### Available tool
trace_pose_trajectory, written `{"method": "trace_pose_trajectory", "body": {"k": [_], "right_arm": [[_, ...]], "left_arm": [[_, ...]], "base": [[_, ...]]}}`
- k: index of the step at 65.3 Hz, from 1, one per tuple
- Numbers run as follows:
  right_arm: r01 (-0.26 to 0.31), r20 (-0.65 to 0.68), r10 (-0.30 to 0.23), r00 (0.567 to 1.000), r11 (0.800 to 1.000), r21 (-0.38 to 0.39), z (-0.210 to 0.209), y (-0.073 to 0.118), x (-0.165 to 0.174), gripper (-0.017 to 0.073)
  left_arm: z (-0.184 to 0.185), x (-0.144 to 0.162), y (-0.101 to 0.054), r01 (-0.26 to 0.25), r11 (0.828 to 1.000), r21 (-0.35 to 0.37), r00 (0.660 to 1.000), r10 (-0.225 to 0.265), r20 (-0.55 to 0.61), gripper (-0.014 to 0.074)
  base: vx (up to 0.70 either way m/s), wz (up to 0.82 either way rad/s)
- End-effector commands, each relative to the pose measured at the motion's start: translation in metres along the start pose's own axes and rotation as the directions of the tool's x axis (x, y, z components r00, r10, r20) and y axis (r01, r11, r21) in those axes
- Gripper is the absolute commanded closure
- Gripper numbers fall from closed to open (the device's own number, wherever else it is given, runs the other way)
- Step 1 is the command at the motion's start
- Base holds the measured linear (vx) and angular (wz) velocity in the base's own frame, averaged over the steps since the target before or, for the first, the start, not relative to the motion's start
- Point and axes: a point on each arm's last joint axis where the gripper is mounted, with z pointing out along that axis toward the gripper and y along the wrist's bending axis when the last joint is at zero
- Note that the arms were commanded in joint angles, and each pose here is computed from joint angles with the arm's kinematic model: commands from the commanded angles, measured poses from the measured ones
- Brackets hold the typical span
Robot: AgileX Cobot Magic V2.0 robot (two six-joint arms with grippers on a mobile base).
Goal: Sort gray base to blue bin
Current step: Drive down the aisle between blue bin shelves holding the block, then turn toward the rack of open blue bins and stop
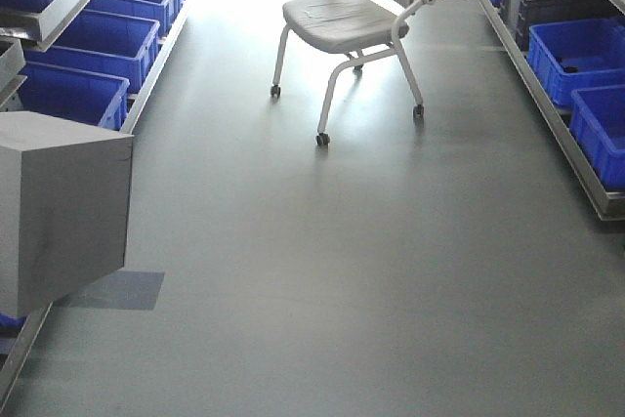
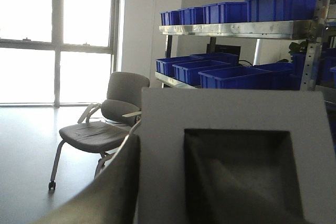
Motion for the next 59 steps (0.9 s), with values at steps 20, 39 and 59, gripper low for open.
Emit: {"method": "trace_pose_trajectory", "body": {"k": [20,39,59], "right_arm": [[0.014,0.075,-0.014,0.997,1.0,0.0,-0.0002,0.0,-0.0063,0.0564],[0.014,0.075,-0.014,0.997,1.0,0.0,-0.0002,0.0,-0.0063,0.0564],[0.014,0.075,-0.014,0.997,1.0,0.0,-0.0002,0.0,-0.0063,0.0564]], "left_arm": [[-0.0008,-0.0191,-0.0038,0.012,1.0,0.029,0.991,-0.015,0.13,0.06],[-0.0008,-0.0191,-0.0038,0.012,1.0,0.029,0.991,-0.015,0.13,0.06],[-0.0008,-0.0191,-0.0038,0.012,1.0,0.029,0.991,-0.015,0.13,0.06]], "base": [[0.35,0.12],[0.26,0.45],[0.21,0.83]]}}
